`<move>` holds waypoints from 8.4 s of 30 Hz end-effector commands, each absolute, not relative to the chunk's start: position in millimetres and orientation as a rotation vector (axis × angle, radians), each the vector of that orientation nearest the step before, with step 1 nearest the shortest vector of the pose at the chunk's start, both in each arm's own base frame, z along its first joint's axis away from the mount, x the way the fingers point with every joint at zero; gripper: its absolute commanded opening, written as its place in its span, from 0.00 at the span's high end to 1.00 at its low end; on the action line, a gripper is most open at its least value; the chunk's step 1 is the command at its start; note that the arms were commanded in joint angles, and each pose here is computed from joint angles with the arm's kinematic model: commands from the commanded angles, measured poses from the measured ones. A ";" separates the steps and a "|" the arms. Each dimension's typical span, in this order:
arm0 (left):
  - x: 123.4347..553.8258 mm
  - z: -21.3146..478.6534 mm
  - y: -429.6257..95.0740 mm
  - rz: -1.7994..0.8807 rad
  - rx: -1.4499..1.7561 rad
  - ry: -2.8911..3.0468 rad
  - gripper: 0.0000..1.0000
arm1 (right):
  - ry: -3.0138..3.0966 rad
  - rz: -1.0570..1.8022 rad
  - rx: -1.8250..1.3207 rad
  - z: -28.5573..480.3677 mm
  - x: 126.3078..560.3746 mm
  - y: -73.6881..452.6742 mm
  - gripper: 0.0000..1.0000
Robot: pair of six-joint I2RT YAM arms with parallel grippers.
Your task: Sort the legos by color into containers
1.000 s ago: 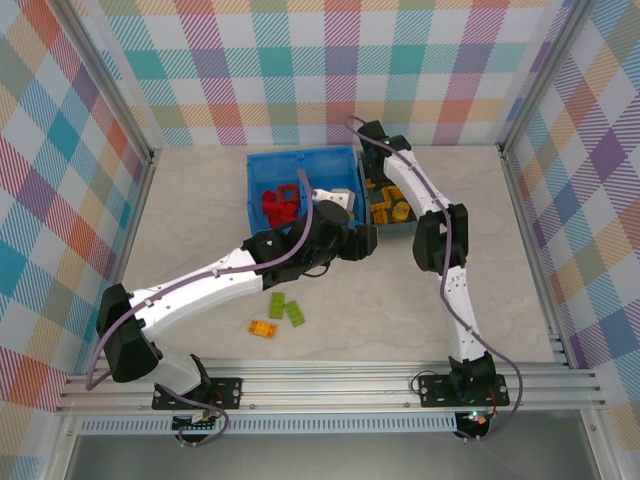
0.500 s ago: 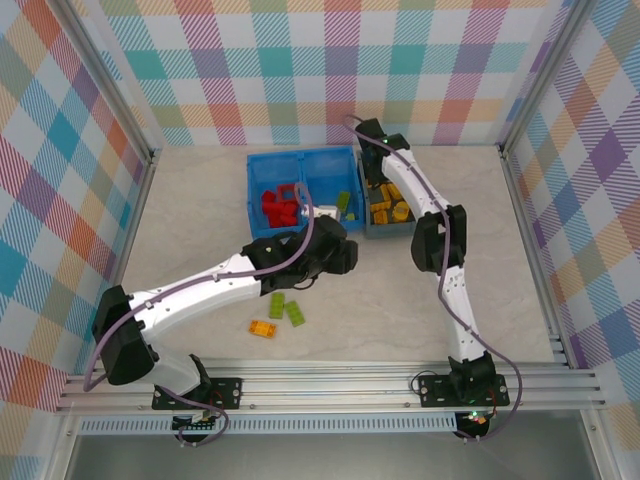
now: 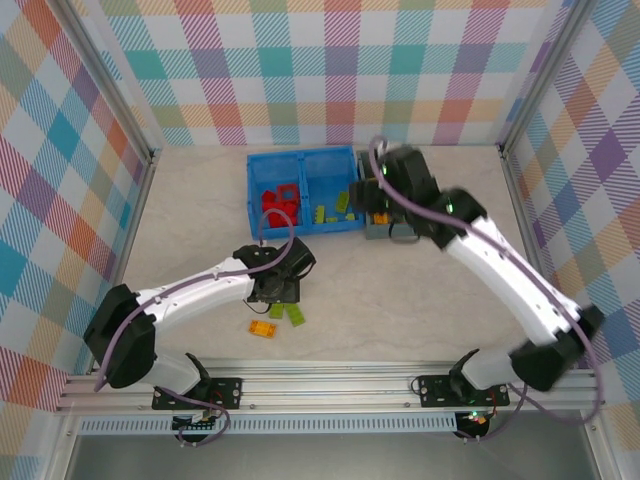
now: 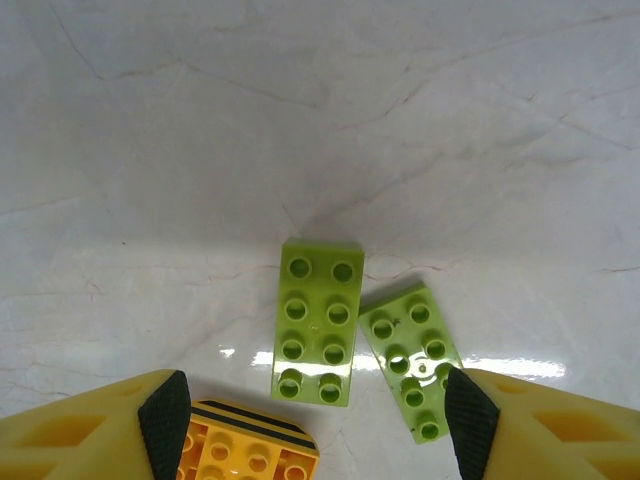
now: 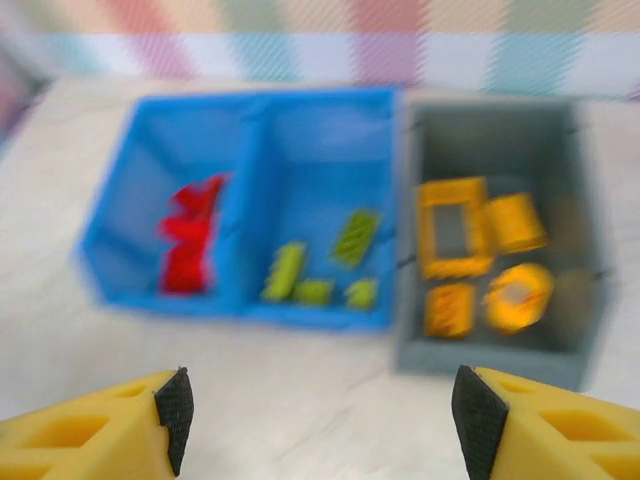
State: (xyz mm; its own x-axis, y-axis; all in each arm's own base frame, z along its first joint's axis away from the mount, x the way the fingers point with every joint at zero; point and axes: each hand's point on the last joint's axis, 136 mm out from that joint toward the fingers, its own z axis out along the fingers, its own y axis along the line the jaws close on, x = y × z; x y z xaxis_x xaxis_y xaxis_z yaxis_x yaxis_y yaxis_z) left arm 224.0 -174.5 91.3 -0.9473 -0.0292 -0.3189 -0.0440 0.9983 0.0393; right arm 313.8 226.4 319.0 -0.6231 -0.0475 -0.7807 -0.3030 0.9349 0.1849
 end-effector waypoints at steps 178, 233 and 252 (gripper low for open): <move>255.0 264.1 -313.8 -0.823 -0.037 2.410 0.48 | 2.799 -0.122 -0.028 111.5 443.5 139.8 0.73; 192.6 15.0 -218.0 0.037 -0.483 2.943 0.39 | 2.516 0.689 -0.420 221.7 142.7 209.1 0.35; 214.4 26.3 -216.2 -0.072 -0.445 2.869 0.74 | 2.499 0.709 -0.409 224.8 146.3 216.0 0.36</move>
State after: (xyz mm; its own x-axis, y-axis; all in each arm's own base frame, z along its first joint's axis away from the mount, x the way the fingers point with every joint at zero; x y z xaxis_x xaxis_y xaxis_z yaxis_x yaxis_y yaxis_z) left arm 197.8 -215.8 17.7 -0.9382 -0.3137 -0.1462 -0.3104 0.9495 -0.0457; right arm 144.2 214.3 215.0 -0.8385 -0.1653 -0.5193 -0.4065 0.8243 0.3941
